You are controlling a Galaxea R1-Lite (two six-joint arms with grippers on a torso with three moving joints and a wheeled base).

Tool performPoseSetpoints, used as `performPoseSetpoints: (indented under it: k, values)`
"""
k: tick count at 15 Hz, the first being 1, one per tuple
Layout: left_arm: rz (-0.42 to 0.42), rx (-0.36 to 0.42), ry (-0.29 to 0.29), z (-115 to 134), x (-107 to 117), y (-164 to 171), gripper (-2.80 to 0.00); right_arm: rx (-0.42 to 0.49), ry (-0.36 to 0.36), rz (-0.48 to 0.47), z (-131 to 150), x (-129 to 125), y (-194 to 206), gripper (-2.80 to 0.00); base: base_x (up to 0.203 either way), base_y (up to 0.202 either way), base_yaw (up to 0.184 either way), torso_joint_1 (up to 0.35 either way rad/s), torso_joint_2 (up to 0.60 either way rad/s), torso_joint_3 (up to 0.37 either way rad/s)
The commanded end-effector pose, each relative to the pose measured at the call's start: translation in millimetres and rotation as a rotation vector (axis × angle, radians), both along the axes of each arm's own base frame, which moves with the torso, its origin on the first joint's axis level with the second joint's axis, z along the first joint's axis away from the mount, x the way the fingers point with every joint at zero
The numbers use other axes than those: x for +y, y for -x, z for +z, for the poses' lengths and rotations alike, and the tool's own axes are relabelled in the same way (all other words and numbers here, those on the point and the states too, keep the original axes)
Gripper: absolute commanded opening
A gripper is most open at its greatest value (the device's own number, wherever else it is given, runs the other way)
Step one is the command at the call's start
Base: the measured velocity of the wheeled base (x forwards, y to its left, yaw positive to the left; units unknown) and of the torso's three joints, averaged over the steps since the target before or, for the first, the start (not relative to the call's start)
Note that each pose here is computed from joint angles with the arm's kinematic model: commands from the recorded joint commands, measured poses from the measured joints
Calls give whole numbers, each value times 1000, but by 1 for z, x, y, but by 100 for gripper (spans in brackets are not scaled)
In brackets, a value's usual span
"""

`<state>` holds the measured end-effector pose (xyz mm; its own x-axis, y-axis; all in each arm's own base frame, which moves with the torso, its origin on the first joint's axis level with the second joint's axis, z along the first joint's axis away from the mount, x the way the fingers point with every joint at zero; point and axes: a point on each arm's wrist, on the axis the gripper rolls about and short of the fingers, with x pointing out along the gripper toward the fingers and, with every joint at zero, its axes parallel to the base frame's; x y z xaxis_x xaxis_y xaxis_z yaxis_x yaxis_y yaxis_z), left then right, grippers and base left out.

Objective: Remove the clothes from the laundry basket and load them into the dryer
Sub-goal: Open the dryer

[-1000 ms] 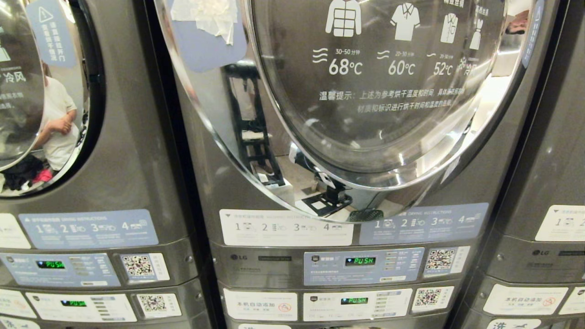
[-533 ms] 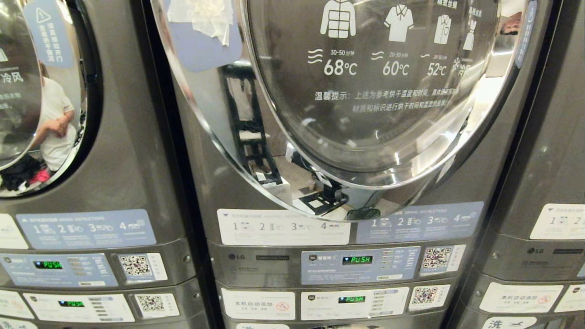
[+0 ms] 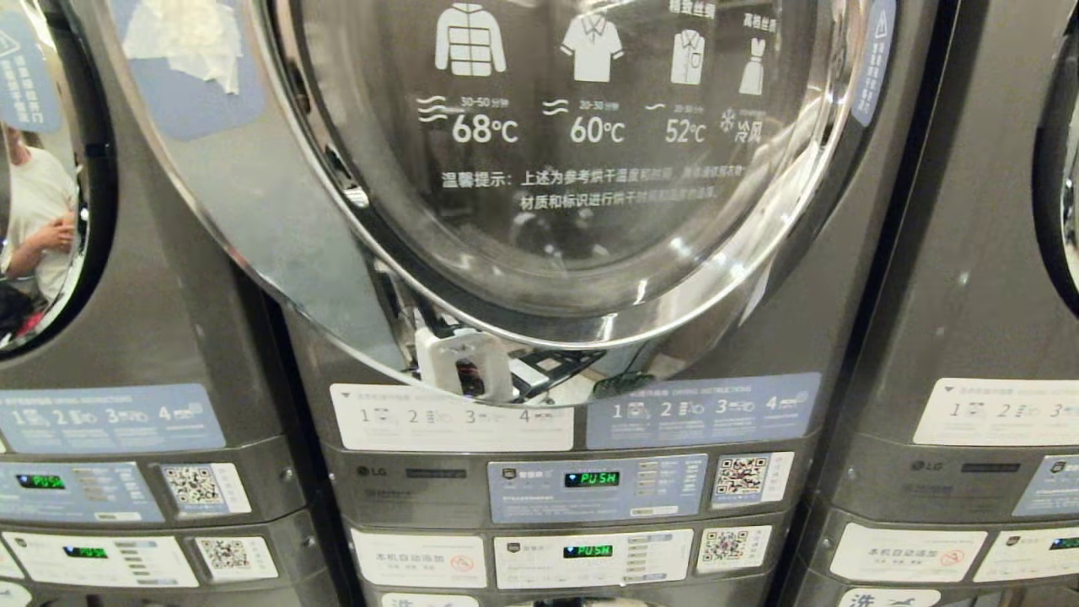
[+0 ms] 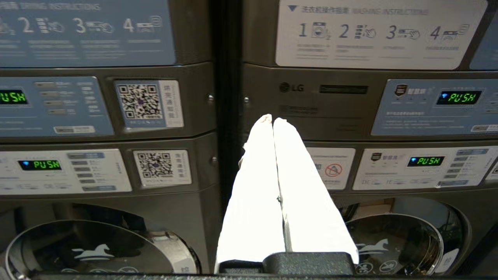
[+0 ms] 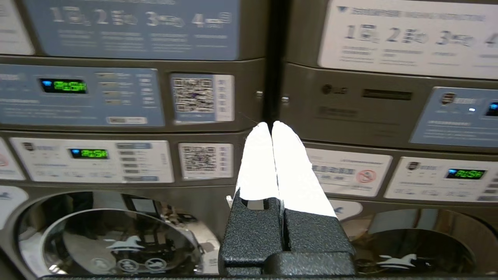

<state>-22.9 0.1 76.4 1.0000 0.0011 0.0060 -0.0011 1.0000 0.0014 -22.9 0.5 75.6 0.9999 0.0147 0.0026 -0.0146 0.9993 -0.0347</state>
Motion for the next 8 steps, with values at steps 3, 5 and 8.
performPoseSetpoints:
  k: [3, 5, 8]
  values:
    - [0, 0, 0, 0, 0, 0, -280, 0, 1, 1, 0, 0, 0, -280, 0, -195, 0, 5, -1, 2]
    - [0, 0, 0, 0, 0, 0, -280, 1, 1, 1, 0, 0, 0, -280, 0, -194, 1, 5, 2, 3]
    - [0, 0, 0, 0, 0, 0, -280, 0, -5, 1, 0, 0, 0, -280, 0, -194, 2, 2, 0, -1]
